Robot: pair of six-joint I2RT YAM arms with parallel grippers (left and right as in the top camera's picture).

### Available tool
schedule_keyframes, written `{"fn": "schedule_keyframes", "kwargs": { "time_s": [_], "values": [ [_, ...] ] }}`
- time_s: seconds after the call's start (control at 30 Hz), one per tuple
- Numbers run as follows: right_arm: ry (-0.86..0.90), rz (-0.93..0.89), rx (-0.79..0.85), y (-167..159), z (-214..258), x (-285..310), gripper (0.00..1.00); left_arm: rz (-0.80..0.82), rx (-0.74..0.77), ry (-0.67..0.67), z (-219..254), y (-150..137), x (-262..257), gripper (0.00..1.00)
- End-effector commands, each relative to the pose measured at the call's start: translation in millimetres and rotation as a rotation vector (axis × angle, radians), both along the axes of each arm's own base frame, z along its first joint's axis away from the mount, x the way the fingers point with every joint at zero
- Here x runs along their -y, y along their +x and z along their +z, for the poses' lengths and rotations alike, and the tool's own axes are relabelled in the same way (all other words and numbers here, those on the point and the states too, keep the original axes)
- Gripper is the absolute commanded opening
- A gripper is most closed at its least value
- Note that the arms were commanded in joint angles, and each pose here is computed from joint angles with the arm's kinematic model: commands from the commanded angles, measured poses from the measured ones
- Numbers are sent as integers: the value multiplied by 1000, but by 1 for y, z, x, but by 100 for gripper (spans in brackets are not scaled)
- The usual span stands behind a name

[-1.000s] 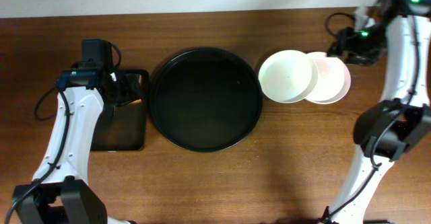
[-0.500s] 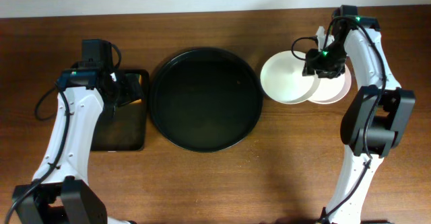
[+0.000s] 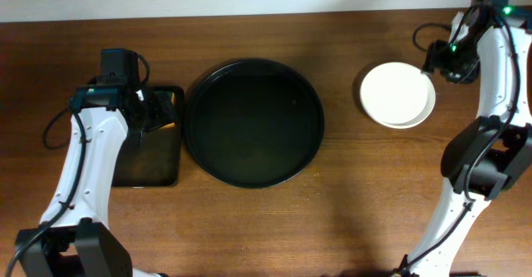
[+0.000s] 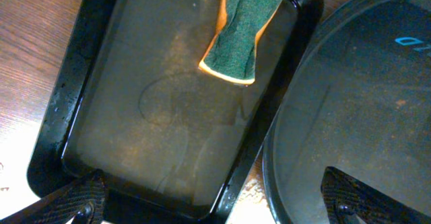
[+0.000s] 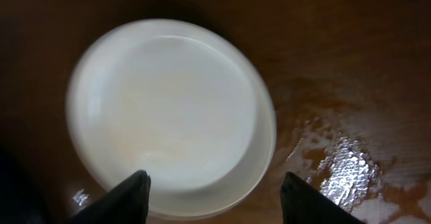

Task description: Clean dirty plates on tray and stack at the side

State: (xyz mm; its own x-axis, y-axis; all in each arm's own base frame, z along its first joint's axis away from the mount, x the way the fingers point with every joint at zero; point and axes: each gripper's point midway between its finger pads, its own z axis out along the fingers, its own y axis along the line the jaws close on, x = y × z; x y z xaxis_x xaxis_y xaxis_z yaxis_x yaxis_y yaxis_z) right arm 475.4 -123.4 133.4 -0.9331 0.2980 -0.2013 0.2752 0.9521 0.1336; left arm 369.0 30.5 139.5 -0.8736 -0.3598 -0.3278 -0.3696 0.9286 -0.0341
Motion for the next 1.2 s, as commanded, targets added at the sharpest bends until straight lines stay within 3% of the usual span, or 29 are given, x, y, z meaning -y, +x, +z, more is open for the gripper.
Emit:
{"fn": "schedule_keyframes", "kwargs": {
  "time_s": [0.0,0.03,0.07,0.27,0.5,0.6,0.7,0.77,0.8,0.87,0.97,1.03,1.17],
  "values": [
    [182,183,66,3,35,-67,68,-6,17,-7,6,-2,1,99],
    [217,207,42,-2,35,-84,73,-6,18,-7,6,-1,1,99],
    [231,252,-7,-10,30,-111,98,-6,18,-7,6,-1,1,99],
    [228,387,-29,-14,30,-173,99,-6,17,-7,6,-2,1,99],
    [218,405,-54,-14,20,-181,99,-6,18,-7,6,-1,1,99],
    [198,462,40,-23,64,-203,99,-6,18,-7,6,-1,1,99],
    [172,602,250,-65,157,-252,99,-6,18,-7,6,-1,1,99],
    [168,752,460,-131,240,-293,99,-6,17,-7,6,-2,1,99],
    [76,756,550,-148,265,-288,99,-6,18,-7,6,-1,1,99],
    [-60,708,672,-172,301,-264,99,-6,18,-7,6,-1,1,99],
    [-114,627,924,-239,368,-222,99,-6,18,-7,6,-1,1,99],
    [-147,515,1180,-287,424,-187,99,-6,17,-7,6,-2,1,99],
    [-296,278,1415,-332,460,-140,99,-6,18,-7,6,-1,1,99]
  ]
}}
